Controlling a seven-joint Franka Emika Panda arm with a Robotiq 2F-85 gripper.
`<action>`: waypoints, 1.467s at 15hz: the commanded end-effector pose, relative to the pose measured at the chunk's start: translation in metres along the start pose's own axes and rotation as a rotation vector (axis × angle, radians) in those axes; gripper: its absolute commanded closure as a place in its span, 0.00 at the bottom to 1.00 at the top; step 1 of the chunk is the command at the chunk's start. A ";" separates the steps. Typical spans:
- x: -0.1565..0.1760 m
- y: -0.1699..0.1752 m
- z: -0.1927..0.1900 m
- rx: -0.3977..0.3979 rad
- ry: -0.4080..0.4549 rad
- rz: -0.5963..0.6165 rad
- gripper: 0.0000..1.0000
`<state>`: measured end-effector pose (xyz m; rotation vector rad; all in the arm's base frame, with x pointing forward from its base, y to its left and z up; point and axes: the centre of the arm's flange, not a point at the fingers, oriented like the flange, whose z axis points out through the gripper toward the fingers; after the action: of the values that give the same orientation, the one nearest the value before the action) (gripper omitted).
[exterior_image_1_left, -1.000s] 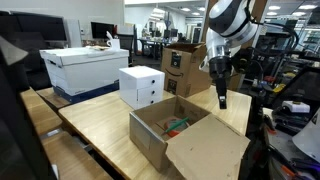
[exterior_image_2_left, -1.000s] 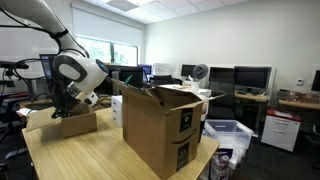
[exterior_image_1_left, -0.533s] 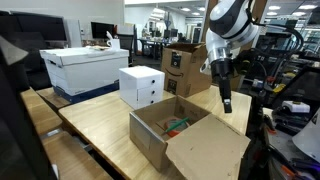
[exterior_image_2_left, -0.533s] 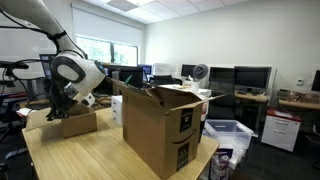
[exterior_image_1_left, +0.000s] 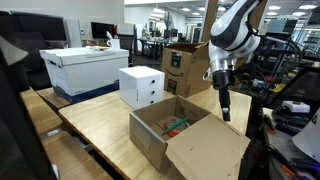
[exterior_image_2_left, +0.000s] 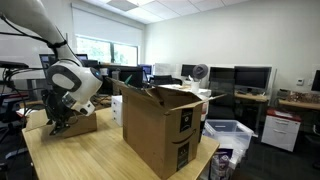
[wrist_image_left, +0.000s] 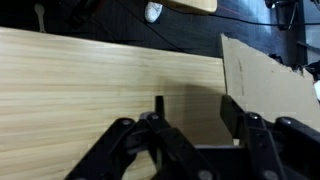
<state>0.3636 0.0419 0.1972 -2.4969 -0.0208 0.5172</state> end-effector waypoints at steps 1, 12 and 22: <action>0.005 0.008 0.018 -0.005 0.003 0.040 0.09; 0.005 0.018 0.045 0.011 -0.055 0.066 0.25; 0.000 0.023 0.014 0.182 -0.131 0.029 0.94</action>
<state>0.3573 0.0383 0.1665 -2.3451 0.0358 0.6805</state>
